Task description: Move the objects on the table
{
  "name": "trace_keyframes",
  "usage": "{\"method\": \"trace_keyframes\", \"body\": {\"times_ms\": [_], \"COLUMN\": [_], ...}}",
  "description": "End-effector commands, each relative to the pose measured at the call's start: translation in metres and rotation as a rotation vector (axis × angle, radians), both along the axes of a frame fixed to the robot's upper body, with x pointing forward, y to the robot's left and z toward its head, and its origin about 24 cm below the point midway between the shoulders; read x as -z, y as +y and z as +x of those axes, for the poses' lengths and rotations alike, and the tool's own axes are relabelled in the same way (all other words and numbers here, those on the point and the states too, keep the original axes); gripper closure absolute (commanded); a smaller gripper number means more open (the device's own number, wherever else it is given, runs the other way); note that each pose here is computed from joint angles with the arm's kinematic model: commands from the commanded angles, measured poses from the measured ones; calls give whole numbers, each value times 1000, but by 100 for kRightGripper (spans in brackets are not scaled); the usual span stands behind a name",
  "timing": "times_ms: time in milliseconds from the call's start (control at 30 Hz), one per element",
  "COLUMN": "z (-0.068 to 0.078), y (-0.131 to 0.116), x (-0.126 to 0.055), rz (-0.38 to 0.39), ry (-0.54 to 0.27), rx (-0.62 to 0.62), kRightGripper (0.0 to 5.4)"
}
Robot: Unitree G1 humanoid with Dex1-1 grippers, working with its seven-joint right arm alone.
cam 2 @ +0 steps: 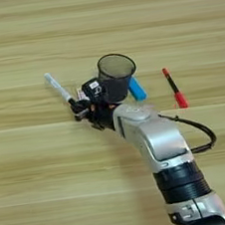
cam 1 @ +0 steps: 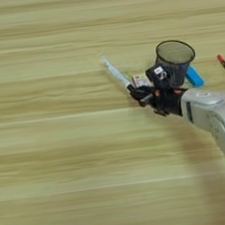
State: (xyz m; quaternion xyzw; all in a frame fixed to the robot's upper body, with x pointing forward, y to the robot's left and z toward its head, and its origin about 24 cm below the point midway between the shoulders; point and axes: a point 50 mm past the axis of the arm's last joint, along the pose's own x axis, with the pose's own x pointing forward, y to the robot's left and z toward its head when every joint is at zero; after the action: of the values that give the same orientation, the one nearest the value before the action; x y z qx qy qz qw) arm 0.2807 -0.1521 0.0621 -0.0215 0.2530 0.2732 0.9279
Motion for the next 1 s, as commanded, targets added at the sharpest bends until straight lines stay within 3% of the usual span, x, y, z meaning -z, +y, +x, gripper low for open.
{"method": "trace_keyframes", "body": {"times_ms": [33, 833, 867, 1000], "z": [18, 19, 19, 19], "y": [3, 10, 10, 11], "x": [-24, -6, -6, -5], "rz": [-17, -50, -51, -59], "ry": [-127, -68, -69, -74], "rx": [9, -11, -12, -16], "kRightGripper": [471, 471, 434, 394]}}
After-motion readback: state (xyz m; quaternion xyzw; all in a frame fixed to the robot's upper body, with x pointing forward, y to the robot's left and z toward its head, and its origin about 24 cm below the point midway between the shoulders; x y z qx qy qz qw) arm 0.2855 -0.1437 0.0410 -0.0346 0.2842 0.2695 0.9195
